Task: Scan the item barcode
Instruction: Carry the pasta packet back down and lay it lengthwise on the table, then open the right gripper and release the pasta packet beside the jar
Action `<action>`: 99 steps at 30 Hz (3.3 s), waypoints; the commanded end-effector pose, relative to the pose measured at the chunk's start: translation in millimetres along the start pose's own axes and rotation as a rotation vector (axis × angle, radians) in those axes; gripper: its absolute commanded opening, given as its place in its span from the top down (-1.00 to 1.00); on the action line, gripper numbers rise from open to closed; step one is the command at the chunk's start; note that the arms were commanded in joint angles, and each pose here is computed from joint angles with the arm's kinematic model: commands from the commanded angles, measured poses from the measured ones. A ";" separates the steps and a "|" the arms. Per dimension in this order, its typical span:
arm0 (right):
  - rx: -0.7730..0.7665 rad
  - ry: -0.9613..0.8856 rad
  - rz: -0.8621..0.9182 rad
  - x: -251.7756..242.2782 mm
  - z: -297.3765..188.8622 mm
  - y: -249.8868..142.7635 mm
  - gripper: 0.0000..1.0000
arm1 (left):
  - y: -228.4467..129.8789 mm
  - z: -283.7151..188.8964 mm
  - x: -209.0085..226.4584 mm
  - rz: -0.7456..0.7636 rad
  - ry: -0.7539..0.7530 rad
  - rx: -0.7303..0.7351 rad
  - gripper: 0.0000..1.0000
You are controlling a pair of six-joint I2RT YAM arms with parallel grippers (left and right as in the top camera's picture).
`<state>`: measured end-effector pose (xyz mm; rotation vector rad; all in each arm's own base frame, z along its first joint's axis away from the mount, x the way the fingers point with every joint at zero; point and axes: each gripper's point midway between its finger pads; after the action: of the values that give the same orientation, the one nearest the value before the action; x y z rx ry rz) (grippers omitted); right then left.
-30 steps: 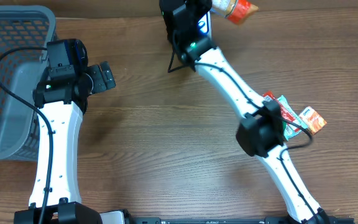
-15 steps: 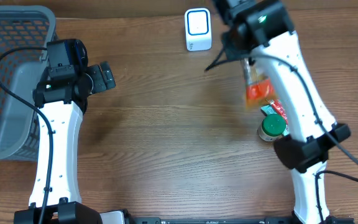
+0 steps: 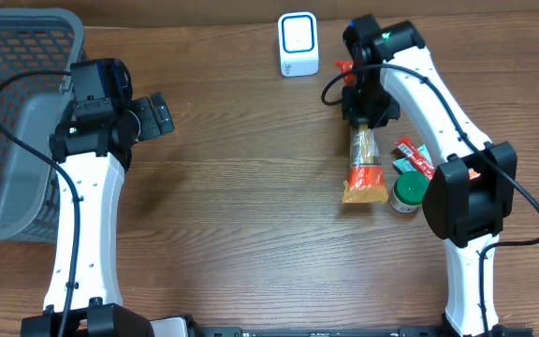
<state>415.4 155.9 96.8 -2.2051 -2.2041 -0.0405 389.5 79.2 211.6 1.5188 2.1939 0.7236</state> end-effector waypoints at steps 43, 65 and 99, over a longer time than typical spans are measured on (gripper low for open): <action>-0.268 0.048 -0.015 -13.2 -127.7 -24.0 -1.00 | 3.8 0.5 1.3 0.016 0.005 -0.007 -1.00; -0.268 0.048 -0.015 -13.2 -127.7 -24.0 -1.00 | 3.8 0.5 1.4 0.016 0.006 -0.007 -1.00; -0.657 0.127 -0.107 -12.1 -233.9 -18.8 -1.00 | 3.8 0.5 1.4 0.016 0.006 -0.007 -0.99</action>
<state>415.4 144.4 257.0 -2.2950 -2.3821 -0.6953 389.4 79.1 211.5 1.5195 2.1940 0.7235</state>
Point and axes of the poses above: each gripper's point midway between its finger pads, its own z axis out along the fingers, its own x axis along the line the jaws close on, y = z × x, and after that the axes turned 1 degree about -z, right-handed
